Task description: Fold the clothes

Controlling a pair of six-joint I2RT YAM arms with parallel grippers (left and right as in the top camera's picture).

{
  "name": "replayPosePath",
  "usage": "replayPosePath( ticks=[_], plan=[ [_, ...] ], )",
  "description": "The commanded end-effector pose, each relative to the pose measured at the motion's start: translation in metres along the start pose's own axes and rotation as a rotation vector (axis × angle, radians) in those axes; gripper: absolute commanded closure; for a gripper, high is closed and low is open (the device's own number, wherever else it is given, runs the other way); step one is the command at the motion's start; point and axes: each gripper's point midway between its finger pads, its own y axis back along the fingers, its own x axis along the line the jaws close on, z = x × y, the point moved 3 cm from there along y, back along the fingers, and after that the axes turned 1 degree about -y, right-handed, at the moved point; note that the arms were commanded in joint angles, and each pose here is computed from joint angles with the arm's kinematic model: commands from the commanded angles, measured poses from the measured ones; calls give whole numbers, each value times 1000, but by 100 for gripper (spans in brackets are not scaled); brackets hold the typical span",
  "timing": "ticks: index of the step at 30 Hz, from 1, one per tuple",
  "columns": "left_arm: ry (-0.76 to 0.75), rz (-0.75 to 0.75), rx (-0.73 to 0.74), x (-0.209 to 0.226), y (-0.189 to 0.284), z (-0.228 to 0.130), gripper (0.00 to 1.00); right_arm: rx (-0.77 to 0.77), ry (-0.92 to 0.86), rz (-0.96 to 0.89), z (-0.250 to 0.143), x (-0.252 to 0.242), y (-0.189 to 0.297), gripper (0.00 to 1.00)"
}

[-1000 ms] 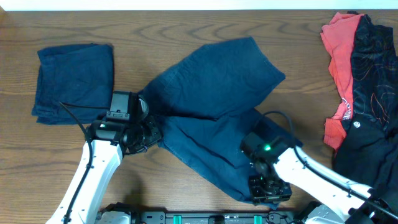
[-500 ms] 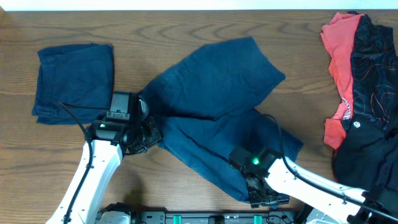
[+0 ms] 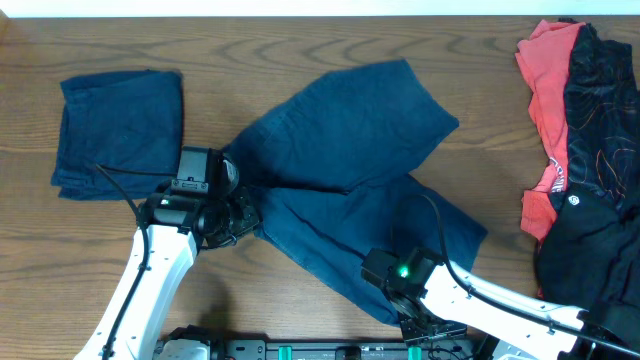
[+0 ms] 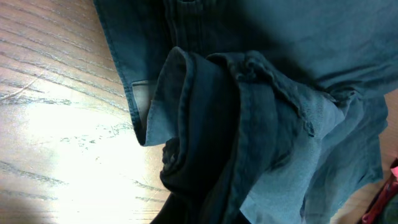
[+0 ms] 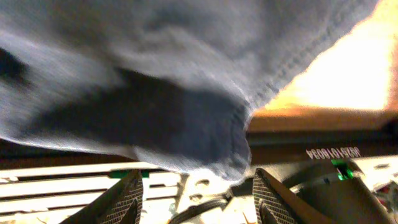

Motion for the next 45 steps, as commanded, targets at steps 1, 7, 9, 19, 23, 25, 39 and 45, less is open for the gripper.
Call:
replayPosePath(
  ticks=[1, 7, 9, 19, 23, 25, 39, 45],
  plan=[
    [11, 6, -4, 2, 1, 0, 94, -4, -12, 0, -2, 0, 0, 45],
    [11, 1, 0, 1, 1, 0, 94, -25, -9, 21, 3, 3, -7, 45],
    [11, 1, 0, 1, 1, 0, 94, -23, -9, 26, 2, 3, -14, 45],
    [11, 1, 0, 1, 1, 0, 94, -29, -101, 7, 2, -4, -27, 61],
    [11, 1, 0, 1, 1, -1, 94, -41, -127, -1, 4, -5, -27, 90],
    [11, 1, 0, 1, 1, 0, 94, -41, -162, -4, 4, -6, -27, 93],
    [12, 3, 3, 1, 1, -1, 94, -45, -307, -47, 0, -12, -9, 99],
    [12, 3, 3, 1, 1, -1, 94, -90, -268, 26, 7, -1, 11, 99]
  ],
)
